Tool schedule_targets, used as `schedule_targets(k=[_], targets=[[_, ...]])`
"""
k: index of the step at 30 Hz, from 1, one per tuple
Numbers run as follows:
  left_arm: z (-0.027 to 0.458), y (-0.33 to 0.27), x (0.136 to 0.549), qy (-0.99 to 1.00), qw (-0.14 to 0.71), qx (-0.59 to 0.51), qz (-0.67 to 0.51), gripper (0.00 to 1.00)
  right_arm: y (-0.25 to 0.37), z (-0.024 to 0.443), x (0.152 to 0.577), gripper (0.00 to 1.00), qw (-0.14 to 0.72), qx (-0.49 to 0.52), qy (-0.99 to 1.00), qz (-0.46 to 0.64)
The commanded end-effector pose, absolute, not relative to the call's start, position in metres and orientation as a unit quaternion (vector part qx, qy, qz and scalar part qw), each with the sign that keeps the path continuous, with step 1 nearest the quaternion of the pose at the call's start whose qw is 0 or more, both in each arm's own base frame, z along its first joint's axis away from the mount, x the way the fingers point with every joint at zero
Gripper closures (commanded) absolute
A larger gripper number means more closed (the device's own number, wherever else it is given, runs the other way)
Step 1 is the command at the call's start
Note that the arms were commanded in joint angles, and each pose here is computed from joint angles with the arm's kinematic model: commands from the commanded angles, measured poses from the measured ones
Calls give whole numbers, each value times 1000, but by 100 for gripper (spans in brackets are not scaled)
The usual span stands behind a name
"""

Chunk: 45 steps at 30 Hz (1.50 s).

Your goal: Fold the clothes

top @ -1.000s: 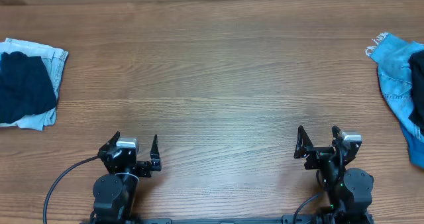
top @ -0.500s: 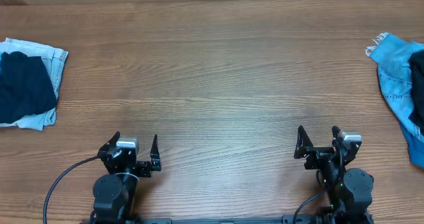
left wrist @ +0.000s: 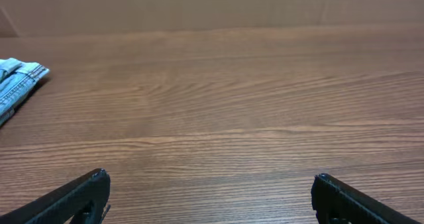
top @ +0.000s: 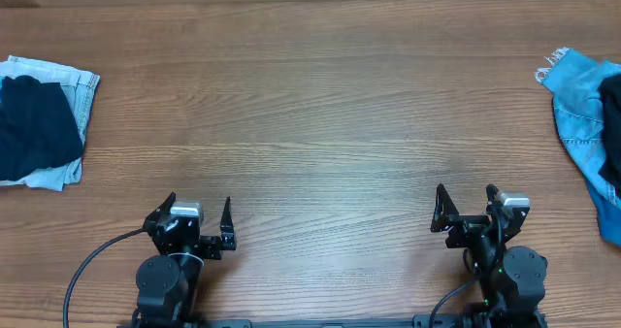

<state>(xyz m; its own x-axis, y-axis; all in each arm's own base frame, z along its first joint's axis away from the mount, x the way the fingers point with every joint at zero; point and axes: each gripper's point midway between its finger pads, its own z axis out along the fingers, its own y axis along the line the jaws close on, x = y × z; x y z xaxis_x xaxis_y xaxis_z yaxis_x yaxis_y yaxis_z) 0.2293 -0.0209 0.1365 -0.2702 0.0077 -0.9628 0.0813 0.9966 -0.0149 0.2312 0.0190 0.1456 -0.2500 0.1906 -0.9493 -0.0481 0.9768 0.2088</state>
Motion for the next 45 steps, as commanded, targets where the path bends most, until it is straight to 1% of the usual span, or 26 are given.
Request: schedule_targets(k=[1, 12, 16, 18, 21, 24, 27, 30, 32, 35, 37, 39, 41, 43, 45], targets=[[135, -21, 229, 795, 605, 26, -34, 0, 18, 147, 231, 0, 616, 46, 781, 97], [136, -28, 229, 794, 605, 36, -51, 0, 19, 147, 231, 0, 615, 45, 781, 99], [138, -43, 225, 794, 595, 20, -121, 0, 45, 159, 229, 0, 613, 32, 766, 188], [147, -50, 223, 789, 593, 3, -158, 0, 65, 164, 222, 0, 603, -2, 761, 238], [164, -52, 220, 779, 599, -16, -187, 0, 72, 159, 216, 0, 567, 19, 775, 277], [185, -52, 215, 772, 607, -17, -189, 0, 72, 157, 211, 0, 541, 29, 794, 276], [209, -41, 206, 787, 594, -38, -164, 0, 70, 177, 208, 0, 519, 40, 810, 270], [237, -31, 206, 800, 582, -57, -137, 0, 65, 200, 214, 0, 502, 55, 824, 257], [262, -29, 212, 807, 573, -62, -129, 0, 63, 215, 222, 0, 482, 64, 838, 247], [301, -29, 232, 820, 556, -65, -121, 0, 56, 241, 242, 0, 460, 34, 866, 195], [323, -31, 249, 833, 539, -54, -111, 0, 56, 267, 259, 0, 453, 2, 874, 174], [342, -33, 268, 850, 517, -36, -94, 0, 67, 289, 271, 0, 432, -12, 879, 203], [352, -34, 286, 867, 491, -24, -82, 0, 72, 291, 275, 0, 400, -13, 891, 214], [353, -36, 303, 887, 455, -23, -76, 0, 57, 284, 287, 0, 380, 22, 907, 181], [344, -37, 315, 905, 419, -24, -72, 0, 25, 273, 299, 0, 358, 125, 915, 138]])
